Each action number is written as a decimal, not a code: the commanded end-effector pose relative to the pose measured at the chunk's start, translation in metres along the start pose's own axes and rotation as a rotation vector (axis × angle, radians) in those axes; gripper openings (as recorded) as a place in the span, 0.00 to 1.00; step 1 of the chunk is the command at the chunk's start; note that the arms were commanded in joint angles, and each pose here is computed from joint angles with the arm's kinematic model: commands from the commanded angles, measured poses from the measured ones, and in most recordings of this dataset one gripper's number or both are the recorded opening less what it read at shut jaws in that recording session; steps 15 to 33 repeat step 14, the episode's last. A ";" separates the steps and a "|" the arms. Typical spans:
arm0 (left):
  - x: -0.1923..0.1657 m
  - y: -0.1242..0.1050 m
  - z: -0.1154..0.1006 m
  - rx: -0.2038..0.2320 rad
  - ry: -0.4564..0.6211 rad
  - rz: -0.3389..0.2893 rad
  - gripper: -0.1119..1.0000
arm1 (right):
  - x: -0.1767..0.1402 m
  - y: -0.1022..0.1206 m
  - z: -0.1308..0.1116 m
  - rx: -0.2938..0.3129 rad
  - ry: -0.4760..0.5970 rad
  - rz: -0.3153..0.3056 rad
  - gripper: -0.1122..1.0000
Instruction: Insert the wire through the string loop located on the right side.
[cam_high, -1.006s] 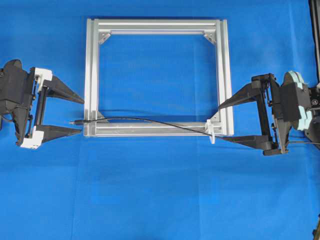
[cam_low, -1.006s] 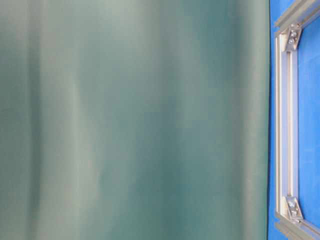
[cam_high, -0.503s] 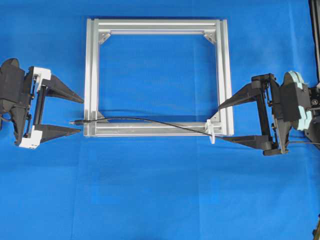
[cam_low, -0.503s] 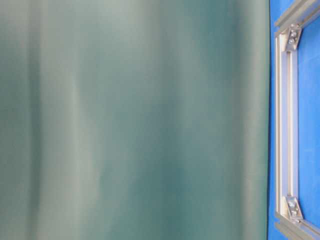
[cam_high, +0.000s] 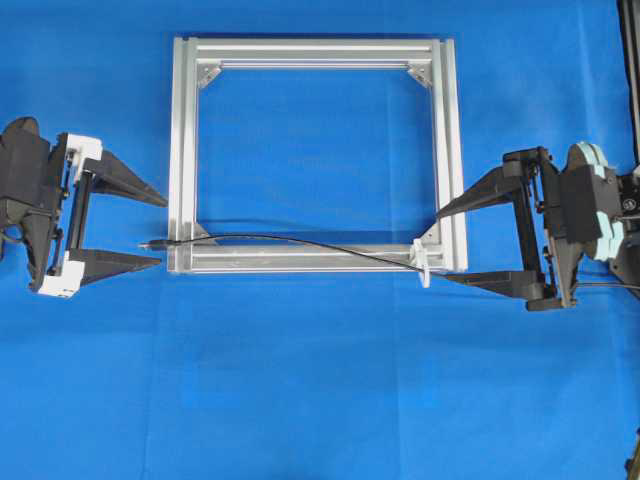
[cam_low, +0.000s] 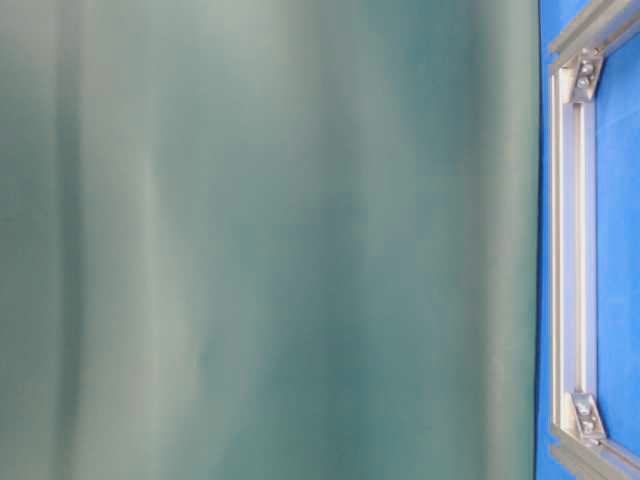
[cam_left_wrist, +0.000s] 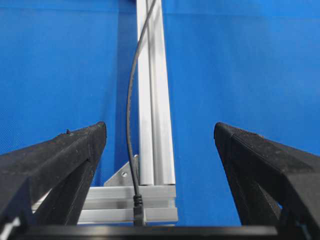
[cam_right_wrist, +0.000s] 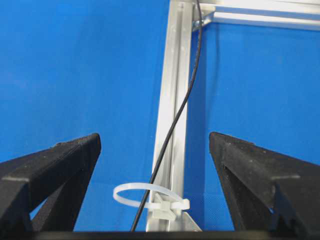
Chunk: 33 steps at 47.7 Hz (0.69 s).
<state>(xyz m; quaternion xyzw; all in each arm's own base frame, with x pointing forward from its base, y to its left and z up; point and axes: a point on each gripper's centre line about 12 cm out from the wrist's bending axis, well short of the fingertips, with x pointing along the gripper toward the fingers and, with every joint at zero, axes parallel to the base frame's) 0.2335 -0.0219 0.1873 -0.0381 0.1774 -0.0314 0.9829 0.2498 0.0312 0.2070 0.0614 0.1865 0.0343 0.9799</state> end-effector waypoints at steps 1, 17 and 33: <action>0.000 0.000 0.005 0.002 -0.019 0.000 0.91 | 0.000 0.001 0.010 -0.003 -0.029 0.003 0.93; 0.000 0.000 0.005 0.002 -0.019 0.000 0.91 | 0.001 0.001 0.010 -0.002 -0.028 0.001 0.93; 0.000 0.000 0.005 0.002 -0.019 0.000 0.91 | 0.001 0.001 0.010 -0.002 -0.028 0.001 0.93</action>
